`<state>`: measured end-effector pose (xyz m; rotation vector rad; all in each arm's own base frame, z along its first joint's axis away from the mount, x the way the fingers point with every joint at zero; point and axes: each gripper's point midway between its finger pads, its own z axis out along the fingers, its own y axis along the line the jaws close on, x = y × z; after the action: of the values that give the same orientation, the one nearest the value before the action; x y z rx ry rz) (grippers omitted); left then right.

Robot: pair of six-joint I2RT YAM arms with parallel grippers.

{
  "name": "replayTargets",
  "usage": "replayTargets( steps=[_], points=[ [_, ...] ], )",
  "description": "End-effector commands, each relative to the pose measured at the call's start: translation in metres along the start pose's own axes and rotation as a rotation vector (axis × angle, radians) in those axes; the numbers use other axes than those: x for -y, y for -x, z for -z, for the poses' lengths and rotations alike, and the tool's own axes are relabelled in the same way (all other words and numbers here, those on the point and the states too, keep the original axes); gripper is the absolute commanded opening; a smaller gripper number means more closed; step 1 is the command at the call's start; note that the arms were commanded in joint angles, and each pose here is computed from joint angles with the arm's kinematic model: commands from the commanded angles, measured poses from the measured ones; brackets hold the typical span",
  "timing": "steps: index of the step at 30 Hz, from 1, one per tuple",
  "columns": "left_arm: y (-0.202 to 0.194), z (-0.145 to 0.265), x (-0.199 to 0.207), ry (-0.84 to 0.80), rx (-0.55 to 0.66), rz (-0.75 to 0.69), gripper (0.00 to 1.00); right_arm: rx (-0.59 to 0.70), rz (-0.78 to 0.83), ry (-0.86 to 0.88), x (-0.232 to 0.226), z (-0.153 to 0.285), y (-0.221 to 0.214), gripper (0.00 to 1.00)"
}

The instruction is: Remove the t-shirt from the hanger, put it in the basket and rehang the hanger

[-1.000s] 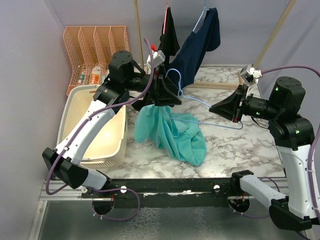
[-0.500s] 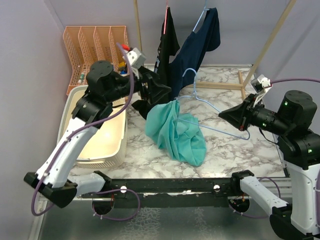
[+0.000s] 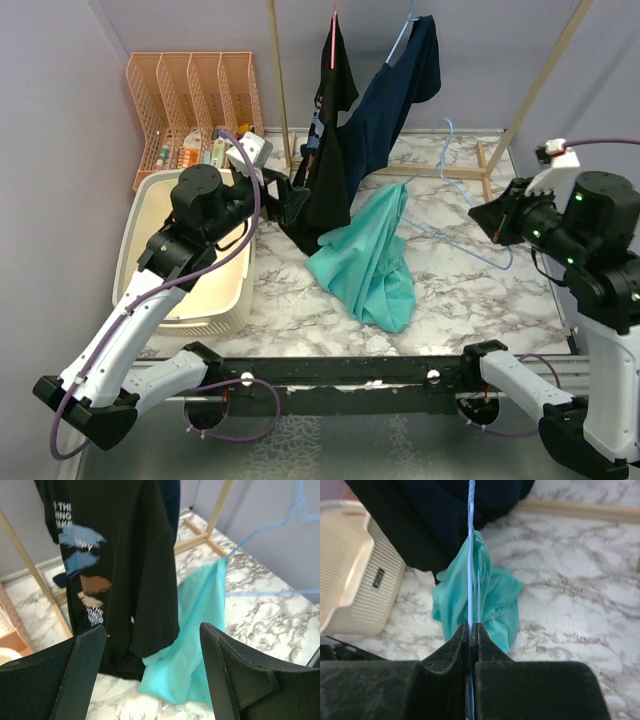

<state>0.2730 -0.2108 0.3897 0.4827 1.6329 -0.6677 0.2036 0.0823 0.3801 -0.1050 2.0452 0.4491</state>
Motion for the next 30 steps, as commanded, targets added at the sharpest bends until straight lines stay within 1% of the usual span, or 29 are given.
replayTargets(
  steps=[1, 3, 4, 8, 9, 13, 18, 20, 25, 30],
  points=[
    [-0.004, 0.011, -0.013, 0.080, 0.034, -0.013, 0.78, 0.270, -0.003, 0.033, -0.018, 0.045, 0.058, 0.01],
    [-0.008, 0.014, -0.015, 0.086, 0.040, -0.014, 0.78, 0.315, -0.010, 0.021, -0.018, 0.052, 0.067, 0.01],
    [-0.010, 0.016, -0.015, 0.088, 0.043, -0.014, 0.78, 0.306, -0.011, 0.016, -0.017, 0.051, 0.067, 0.01],
    [-0.015, 0.021, -0.015, 0.083, 0.047, -0.022, 0.77, 0.120, -0.008, 0.023, -0.013, 0.019, 0.039, 0.01],
    [-0.017, 0.021, -0.014, 0.076, 0.046, -0.024, 0.77, 0.100, -0.014, 0.006, -0.008, 0.013, 0.033, 0.01],
    [-0.030, 0.021, -0.010, 0.047, 0.024, -0.028, 0.76, 0.101, -0.028, -0.054, 0.002, 0.010, 0.035, 0.01],
    [-0.048, 0.020, -0.011, 0.042, -0.011, -0.026, 0.75, -0.041, 0.011, 0.030, -0.006, -0.013, 0.017, 0.01],
    [-0.054, 0.020, -0.012, 0.044, -0.015, -0.022, 0.75, -0.062, 0.014, -0.007, 0.002, -0.018, 0.012, 0.01],
    [-0.061, 0.019, -0.011, 0.030, -0.017, -0.017, 0.75, 0.017, 0.005, -0.203, 0.032, -0.007, 0.030, 0.01],
    [-0.073, 0.016, -0.003, -0.022, -0.035, -0.013, 0.75, 0.177, -0.003, -0.333, 0.049, 0.011, 0.068, 0.01]
  ],
)
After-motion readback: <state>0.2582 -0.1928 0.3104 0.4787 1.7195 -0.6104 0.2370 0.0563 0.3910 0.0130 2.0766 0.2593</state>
